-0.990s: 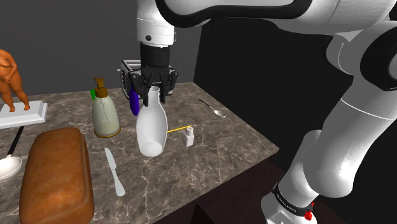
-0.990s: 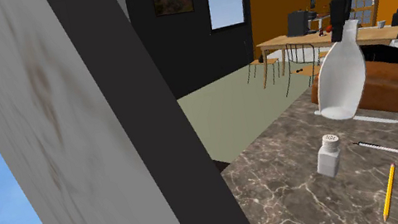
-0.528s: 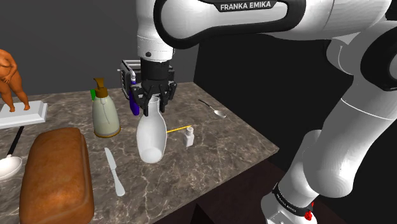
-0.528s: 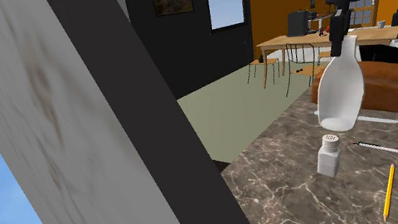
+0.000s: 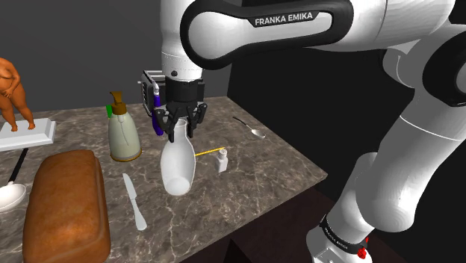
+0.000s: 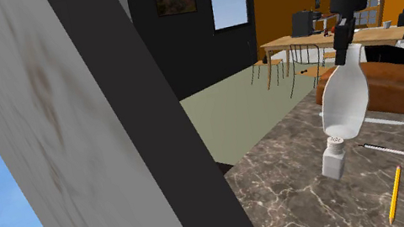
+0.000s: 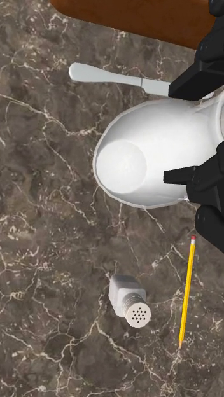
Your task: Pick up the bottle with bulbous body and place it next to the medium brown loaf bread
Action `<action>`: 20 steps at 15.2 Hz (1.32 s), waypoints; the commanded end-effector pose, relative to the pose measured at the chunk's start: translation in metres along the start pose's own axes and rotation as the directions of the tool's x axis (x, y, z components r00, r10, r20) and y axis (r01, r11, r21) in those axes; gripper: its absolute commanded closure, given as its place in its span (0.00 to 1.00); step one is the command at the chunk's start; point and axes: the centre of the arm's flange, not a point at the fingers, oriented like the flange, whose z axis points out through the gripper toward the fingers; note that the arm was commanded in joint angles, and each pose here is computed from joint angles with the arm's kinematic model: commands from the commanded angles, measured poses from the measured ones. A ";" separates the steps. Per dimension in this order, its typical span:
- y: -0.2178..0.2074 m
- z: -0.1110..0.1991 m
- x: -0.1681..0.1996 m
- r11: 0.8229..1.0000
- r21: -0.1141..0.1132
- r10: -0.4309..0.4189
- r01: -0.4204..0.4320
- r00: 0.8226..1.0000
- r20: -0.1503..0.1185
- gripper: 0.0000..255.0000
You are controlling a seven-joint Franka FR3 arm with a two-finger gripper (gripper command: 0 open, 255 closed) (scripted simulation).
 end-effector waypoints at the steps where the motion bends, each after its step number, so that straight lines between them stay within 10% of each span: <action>1: 0.000 0.000 0.000 1.000 0.000 0.000 0.000 1.000 -0.001 1.00; 2: 0.000 0.000 0.000 1.000 0.000 0.000 0.000 1.000 -0.001 1.00; 3: 0.000 0.000 0.000 1.000 0.000 0.000 0.000 1.000 -0.001 0.00; 20: 0.000 -0.050 0.000 1.000 0.000 0.000 0.000 1.000 -0.001 0.00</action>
